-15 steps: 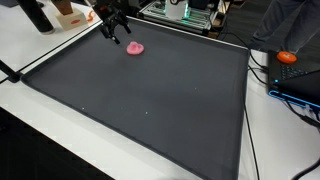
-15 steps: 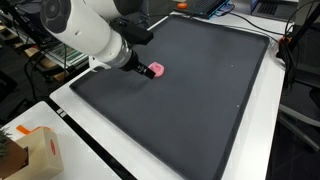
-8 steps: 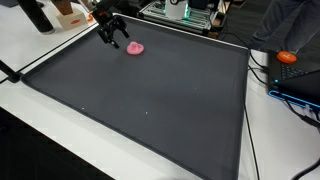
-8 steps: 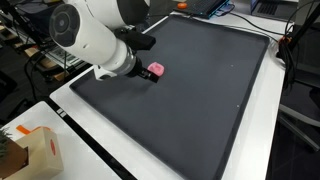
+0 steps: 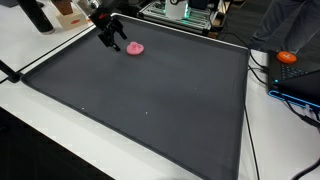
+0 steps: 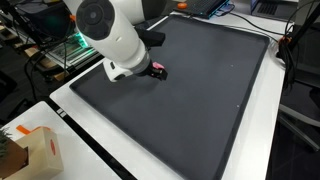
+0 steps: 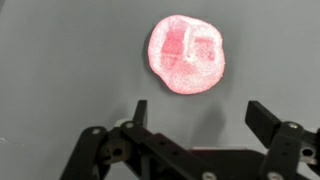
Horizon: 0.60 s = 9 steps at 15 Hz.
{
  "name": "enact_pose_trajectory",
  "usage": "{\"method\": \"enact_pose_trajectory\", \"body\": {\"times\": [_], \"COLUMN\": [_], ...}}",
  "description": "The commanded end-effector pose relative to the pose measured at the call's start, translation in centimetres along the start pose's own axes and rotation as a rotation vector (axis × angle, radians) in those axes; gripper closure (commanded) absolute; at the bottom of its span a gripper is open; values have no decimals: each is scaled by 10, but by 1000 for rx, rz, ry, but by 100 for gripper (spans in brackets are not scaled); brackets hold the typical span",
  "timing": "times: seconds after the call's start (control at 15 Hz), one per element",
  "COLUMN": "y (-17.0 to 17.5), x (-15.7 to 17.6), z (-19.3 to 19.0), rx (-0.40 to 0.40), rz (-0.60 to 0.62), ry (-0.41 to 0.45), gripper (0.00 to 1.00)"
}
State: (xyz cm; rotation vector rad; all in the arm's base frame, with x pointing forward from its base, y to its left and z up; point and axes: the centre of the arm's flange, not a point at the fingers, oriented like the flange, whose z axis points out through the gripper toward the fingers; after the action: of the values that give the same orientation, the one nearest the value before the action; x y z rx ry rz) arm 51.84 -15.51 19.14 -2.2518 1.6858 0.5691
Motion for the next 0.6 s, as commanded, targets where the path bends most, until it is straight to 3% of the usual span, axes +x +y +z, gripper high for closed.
{"method": "enact_pose_trajectory", "body": {"times": [0.0, 0.53], "y": [-22, -57], "x": [-4, -41], "z": [3, 13], "rx": [-117, -292], "rz": [-110, -438], "ry": [63, 120], "gripper": [0, 0]}}
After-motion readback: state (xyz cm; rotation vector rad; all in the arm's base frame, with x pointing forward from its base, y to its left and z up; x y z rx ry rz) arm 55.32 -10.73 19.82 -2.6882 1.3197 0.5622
